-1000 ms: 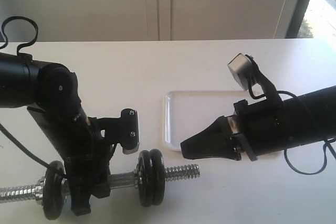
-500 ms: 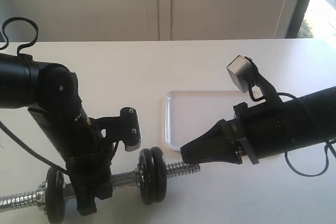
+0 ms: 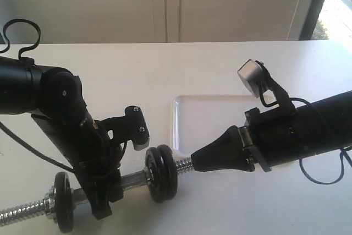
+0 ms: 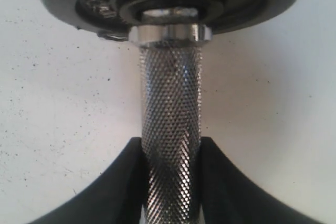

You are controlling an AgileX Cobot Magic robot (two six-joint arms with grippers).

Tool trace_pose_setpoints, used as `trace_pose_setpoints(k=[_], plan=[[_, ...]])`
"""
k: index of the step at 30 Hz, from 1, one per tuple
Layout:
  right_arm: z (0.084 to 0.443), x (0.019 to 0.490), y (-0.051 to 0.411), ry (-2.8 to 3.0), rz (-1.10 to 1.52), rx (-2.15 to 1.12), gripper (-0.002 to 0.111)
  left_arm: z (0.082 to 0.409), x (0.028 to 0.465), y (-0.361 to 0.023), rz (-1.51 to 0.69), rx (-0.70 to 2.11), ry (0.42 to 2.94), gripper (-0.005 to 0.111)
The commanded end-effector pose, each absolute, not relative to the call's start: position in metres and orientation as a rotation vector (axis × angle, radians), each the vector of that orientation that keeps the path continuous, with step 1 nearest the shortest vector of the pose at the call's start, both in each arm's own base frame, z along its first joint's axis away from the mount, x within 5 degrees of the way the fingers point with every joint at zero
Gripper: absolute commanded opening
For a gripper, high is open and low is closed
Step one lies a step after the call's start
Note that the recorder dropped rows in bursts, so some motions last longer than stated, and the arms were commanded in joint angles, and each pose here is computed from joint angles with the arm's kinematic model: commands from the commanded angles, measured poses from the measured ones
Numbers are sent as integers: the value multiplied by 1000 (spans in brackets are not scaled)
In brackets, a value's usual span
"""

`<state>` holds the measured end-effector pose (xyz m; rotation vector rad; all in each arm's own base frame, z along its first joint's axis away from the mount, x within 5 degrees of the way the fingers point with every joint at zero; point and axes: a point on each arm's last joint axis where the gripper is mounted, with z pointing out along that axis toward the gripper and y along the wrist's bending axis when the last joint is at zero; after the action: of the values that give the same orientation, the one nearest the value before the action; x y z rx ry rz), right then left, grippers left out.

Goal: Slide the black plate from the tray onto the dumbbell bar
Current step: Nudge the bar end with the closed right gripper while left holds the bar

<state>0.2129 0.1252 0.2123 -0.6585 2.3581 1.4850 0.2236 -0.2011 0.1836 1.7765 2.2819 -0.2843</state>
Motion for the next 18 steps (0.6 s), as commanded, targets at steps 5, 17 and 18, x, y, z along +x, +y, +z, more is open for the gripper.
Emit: trace_pose_setpoints(k=[5,17,18], plan=[[209,216,121,2381,1366,-678,0,200,227,-209,-334,1641,2245,0],[208,217,120,2387,1341,-672,0,218,223,-205,-335,1605,2207,0],[208,217,120,2387,1341,-672,0,219,223,-205,-336,1599,2210,0]])
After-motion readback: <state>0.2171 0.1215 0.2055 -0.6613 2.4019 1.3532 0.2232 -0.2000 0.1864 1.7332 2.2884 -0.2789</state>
